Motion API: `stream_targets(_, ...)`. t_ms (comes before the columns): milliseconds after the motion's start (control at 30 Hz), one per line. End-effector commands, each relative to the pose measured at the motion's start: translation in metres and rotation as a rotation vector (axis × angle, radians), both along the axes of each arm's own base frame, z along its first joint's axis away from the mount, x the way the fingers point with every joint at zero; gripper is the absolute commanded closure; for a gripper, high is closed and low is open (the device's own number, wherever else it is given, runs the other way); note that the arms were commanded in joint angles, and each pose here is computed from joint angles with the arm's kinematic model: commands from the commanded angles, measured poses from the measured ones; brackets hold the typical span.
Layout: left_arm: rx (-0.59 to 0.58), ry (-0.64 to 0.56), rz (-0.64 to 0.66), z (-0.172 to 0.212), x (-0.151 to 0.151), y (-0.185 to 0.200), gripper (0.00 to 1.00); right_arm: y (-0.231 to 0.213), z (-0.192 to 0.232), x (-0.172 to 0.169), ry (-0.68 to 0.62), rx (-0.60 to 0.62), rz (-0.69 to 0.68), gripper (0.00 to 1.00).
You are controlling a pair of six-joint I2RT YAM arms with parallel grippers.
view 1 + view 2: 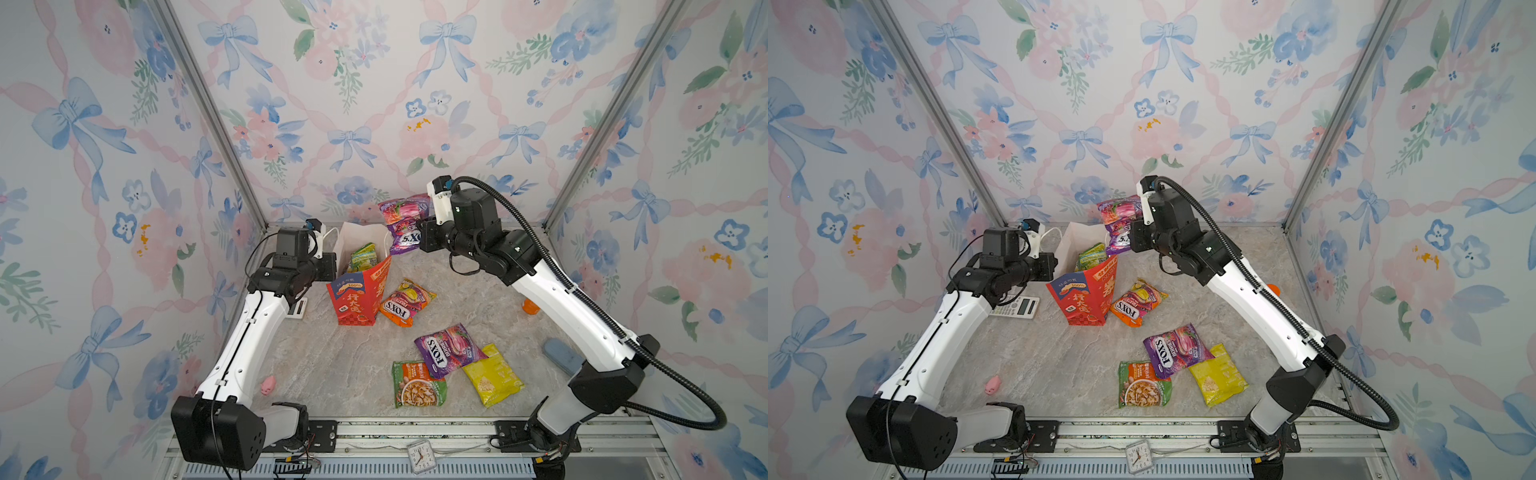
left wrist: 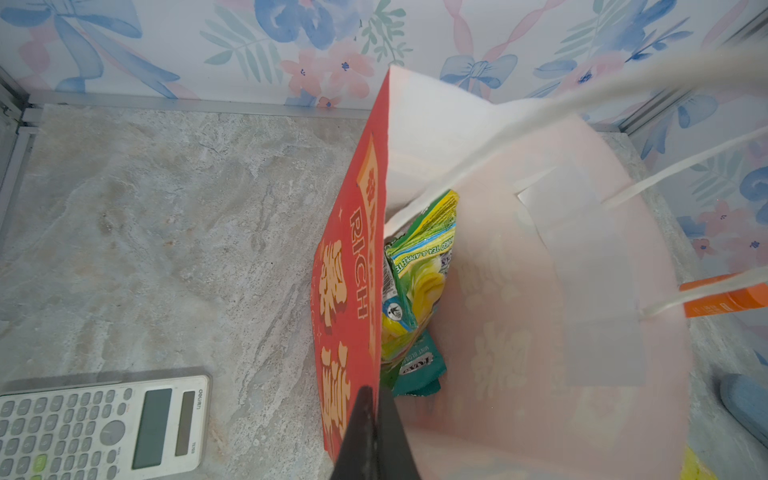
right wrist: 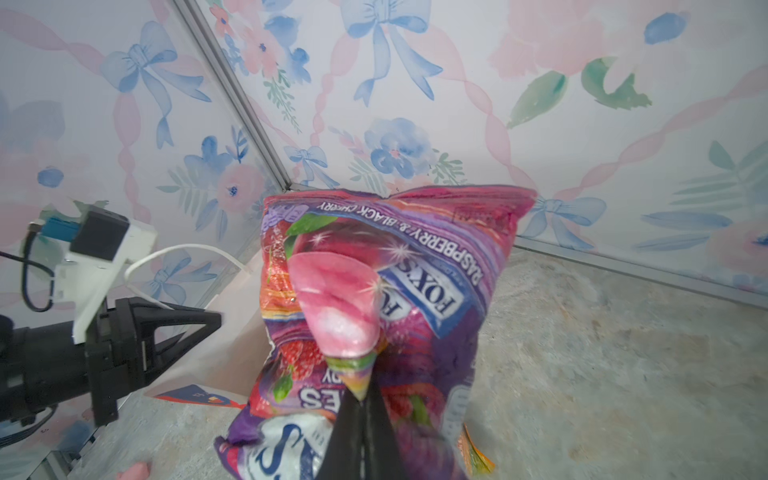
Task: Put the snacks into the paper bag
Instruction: 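Lift the purple packet with the right gripper and carry it over the bag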
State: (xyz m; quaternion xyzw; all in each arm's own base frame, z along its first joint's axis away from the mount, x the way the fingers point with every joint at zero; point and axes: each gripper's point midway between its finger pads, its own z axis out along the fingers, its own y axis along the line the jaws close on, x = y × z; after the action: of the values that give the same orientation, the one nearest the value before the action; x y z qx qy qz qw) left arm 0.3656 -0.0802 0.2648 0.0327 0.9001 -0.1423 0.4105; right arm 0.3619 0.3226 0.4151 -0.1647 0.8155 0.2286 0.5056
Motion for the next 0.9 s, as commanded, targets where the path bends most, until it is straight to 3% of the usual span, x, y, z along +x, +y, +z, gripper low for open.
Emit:
stream_targets(0, -0.002, 0.026, 0.003, -0.005, -0.010, 0.001, 1.00, 0.030, 0.022, -0.004, -0.057, 0.020, 0.070, 1.00)
stream_targets(433, 0.001, 0.019, 0.008, -0.003, -0.011, 0.002, 1.00, 0.109, 0.017, 0.023, -0.056, 0.074, 0.145, 1.00)
stream_targets(867, 0.018, 0.028, 0.014, -0.008, -0.008, 0.004, 1.00, 0.110, -0.027, 0.040, -0.006, -0.020, 0.084, 1.00)
